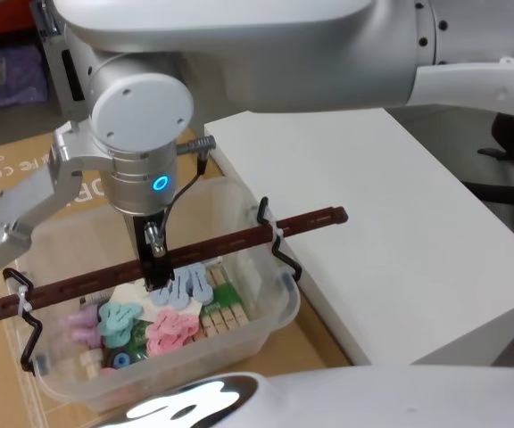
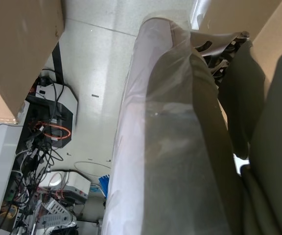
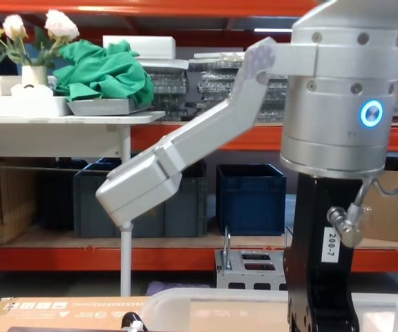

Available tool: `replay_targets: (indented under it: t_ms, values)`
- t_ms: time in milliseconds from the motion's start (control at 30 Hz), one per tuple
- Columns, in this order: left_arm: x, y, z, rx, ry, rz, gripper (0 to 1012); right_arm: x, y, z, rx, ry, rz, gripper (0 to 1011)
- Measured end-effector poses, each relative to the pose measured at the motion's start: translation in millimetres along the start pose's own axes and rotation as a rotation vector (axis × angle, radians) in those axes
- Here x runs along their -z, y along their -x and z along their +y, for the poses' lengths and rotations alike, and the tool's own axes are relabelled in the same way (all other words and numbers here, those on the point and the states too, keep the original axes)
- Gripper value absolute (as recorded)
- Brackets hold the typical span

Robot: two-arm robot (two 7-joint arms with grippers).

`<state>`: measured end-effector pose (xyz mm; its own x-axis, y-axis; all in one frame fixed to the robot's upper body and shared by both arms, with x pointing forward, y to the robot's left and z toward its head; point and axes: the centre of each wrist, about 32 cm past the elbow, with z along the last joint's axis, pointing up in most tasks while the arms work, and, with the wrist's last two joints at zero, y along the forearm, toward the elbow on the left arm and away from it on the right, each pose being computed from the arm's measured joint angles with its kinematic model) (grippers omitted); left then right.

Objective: Use one hand to grasp the basket and place it at the designated location.

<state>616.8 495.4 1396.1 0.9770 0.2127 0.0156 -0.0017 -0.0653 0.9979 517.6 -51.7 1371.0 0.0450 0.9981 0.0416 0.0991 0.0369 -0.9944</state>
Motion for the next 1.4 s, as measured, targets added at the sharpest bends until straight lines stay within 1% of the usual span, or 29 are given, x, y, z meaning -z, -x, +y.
replay_targets:
  t_ms: [400,767,900,967,1033,1067,1133,1167,1267,1300,1367,1400]
  values:
    - [0.0,0.0,0.0,0.000,0.000,0.000,0,-5.4,1.1,8.2,-0.003,0.007,-0.016,238]
    - [0.0,0.0,0.0,0.000,0.000,0.000,0,-9.5,1.8,10.7,-0.004,0.003,-0.030,239]
    - [0.1,0.0,0.0,0.000,0.000,0.000,0,-9.1,5.2,9.8,0.005,-0.006,-0.029,336]
    - [-0.1,0.0,0.0,0.000,0.000,0.000,0,-8.7,7.0,7.3,0.015,-0.010,-0.031,422]
    - [0.0,0.0,0.0,0.000,0.000,0.000,0,-8.3,8.3,5.4,0.020,-0.010,-0.032,455]
    - [0.0,0.0,0.0,0.000,0.000,0.000,0,-7.8,9.3,3.6,0.025,-0.010,-0.032,524]
    - [0.0,0.0,0.0,0.000,0.000,0.000,0,-7.1,10.4,2.2,0.030,-0.011,-0.030,568]
    - [0.0,0.0,0.0,0.000,0.000,0.000,0,-6.3,11.5,0.7,0.035,-0.013,-0.028,627]
    - [0.0,0.0,0.0,0.000,0.000,0.000,0,-5.2,13.3,-1.4,0.041,-0.013,-0.025,686]
    - [0.0,0.0,0.0,0.000,0.000,0.000,0,-4.1,14.7,-3.1,0.045,-0.014,-0.021,742]
    - [0.0,0.0,0.0,0.000,0.000,0.000,0,-2.9,16.2,-4.9,0.049,-0.014,-0.017,787]
    - [0.0,0.0,0.0,0.000,0.000,0.000,0,-1.9,17.8,-6.4,0.053,-0.013,-0.013,839]
